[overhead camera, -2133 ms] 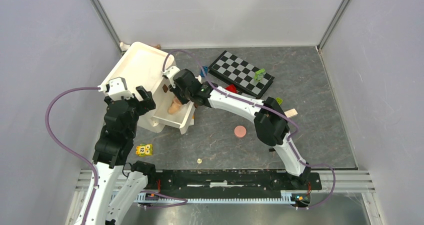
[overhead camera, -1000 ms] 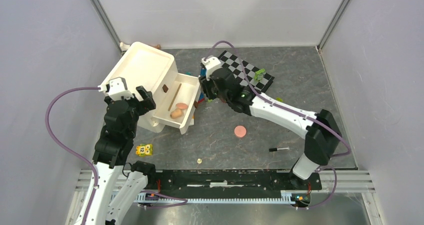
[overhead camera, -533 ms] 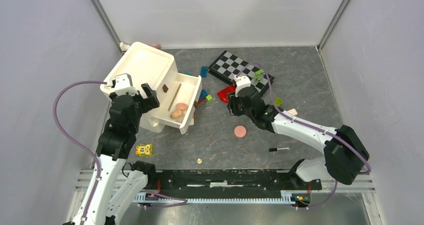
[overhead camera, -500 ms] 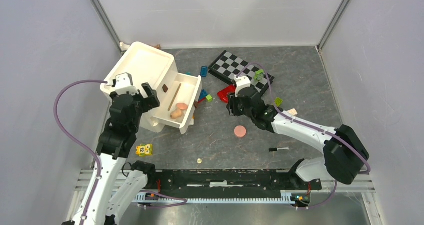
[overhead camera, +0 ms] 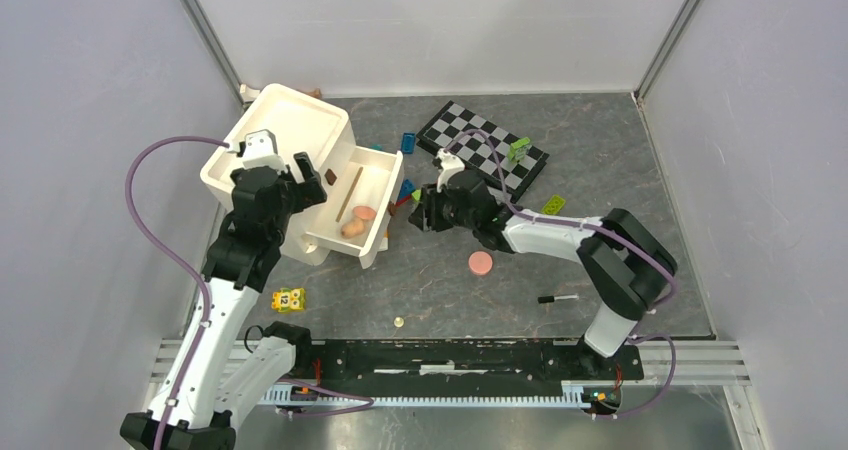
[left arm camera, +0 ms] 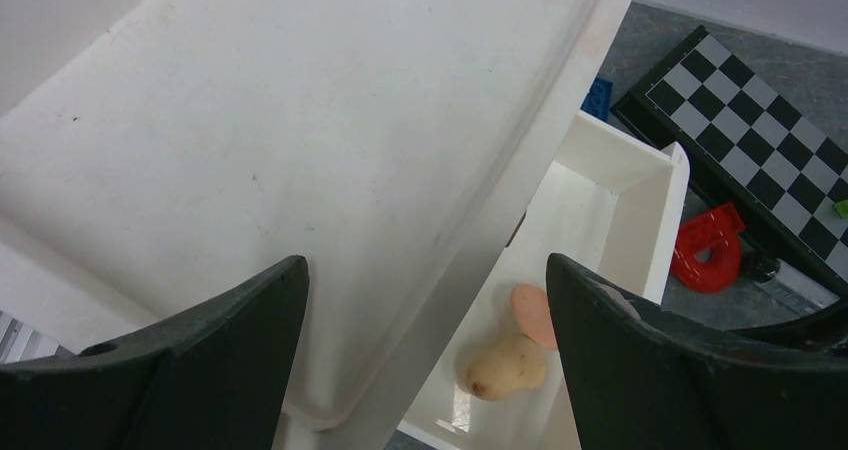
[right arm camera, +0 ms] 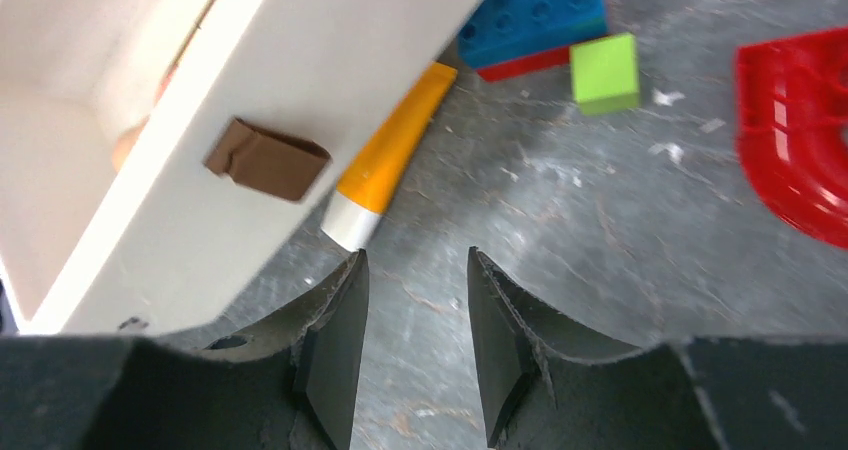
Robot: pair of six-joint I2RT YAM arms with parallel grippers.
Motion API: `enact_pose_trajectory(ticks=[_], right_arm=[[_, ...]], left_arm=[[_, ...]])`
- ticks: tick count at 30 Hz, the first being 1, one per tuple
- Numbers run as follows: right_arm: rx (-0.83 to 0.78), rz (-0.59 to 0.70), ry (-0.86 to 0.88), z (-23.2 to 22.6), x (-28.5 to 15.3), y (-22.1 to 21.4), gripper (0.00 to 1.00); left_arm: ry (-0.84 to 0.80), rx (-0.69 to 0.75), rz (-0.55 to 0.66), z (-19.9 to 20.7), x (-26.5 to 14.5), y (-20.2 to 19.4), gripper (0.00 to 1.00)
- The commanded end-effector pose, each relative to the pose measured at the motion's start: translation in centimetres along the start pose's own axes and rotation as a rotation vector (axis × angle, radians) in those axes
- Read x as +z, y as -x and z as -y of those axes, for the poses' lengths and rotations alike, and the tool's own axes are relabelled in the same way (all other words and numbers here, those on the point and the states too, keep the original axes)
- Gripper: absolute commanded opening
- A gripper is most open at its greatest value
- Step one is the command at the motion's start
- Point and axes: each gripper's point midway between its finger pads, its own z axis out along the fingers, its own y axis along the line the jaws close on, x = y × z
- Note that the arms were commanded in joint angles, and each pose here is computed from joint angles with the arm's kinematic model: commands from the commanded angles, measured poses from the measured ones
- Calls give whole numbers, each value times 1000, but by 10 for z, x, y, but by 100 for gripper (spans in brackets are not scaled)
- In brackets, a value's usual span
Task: Organize the makeup
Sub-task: Close the drawer in the storage box.
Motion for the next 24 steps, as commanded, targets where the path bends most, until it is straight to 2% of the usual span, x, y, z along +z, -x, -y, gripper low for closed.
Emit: enact_pose_trajectory(ticks=[1, 6, 24], right_arm=[[45, 91, 162, -50, 18, 40, 47], [90, 96, 222, -63, 29, 38, 45], [114, 106, 366, -114, 62, 48, 45]], left_arm=[[-30, 16, -93, 4, 1, -22, 93], [-87, 25, -125, 14, 4, -28, 86], [-159, 39, -197, 29, 10, -42, 81]])
